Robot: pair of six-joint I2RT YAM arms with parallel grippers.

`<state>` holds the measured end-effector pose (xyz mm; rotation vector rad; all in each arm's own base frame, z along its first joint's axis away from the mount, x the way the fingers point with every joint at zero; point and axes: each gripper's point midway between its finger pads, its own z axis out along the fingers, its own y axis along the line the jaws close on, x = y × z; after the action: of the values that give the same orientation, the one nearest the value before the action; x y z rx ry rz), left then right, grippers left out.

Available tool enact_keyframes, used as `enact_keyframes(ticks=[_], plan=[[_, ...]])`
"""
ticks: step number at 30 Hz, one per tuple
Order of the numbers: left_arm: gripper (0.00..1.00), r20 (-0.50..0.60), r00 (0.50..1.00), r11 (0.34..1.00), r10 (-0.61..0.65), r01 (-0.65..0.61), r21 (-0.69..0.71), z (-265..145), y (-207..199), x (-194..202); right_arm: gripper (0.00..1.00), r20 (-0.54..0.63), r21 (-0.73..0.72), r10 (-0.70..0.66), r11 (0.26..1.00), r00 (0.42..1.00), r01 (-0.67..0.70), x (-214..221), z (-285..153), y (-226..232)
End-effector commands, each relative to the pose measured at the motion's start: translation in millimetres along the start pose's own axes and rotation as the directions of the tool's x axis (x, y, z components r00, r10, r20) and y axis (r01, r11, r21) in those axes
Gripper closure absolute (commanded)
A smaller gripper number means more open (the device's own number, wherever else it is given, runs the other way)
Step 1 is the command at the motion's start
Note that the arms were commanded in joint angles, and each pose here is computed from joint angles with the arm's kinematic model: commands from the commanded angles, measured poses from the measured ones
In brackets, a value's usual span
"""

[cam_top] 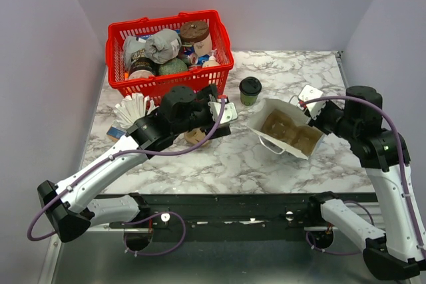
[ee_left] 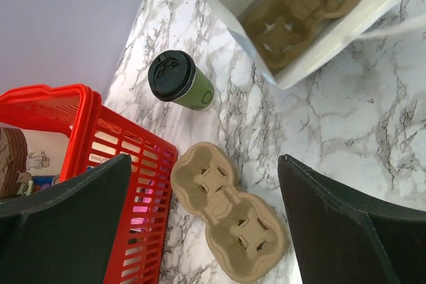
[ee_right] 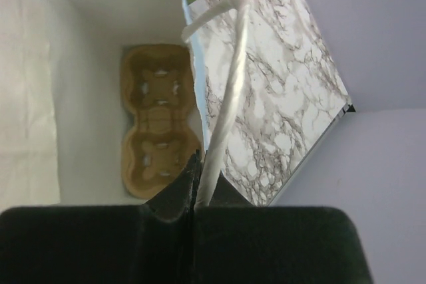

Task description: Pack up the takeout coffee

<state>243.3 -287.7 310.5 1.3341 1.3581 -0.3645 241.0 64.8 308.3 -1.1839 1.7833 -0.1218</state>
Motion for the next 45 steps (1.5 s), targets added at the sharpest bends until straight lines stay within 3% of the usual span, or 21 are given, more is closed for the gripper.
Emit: enact_keyframes(ticks=[1, 8, 17, 25, 45], plan=[[0.01, -0.006, 1.0, 0.999, -0.027, 0.027, -0.017, 8.4, 3.1, 5.2, 1.0, 0.021, 0.015, 0.018, 1.0, 1.0, -0.018, -1.8, -0.4, -0.3], [0.01, -0.006, 0.999, 0.997, -0.039, 0.039, -0.06, 12.3, 21.5, 3.8, 1.0, 0.053, 0.029, 0.024, 0.999, 0.998, -0.025, -10.6, -5.5, -4.3], [0.01, -0.04, 0.995, 0.994, -0.092, 0.09, -0.065, 18.8, 20.5, 22.6, 1.0, 0.145, -0.158, 0.032, 0.987, 0.989, -0.009, -26.6, -25.2, 36.9], [0.01, -0.079, 0.989, 0.991, -0.127, 0.124, -0.051, 31.4, 21.3, 41.8, 0.99, 0.123, -0.381, 0.069, 0.924, 0.99, -0.017, -19.8, -29.7, 91.3], [0.01, -0.096, 0.98, 0.984, -0.176, 0.175, -0.023, 50.6, 24.5, 57.4, 1.0, 0.136, -0.586, 0.065, 0.81, 0.989, 0.027, -22.6, -46.7, 141.5]])
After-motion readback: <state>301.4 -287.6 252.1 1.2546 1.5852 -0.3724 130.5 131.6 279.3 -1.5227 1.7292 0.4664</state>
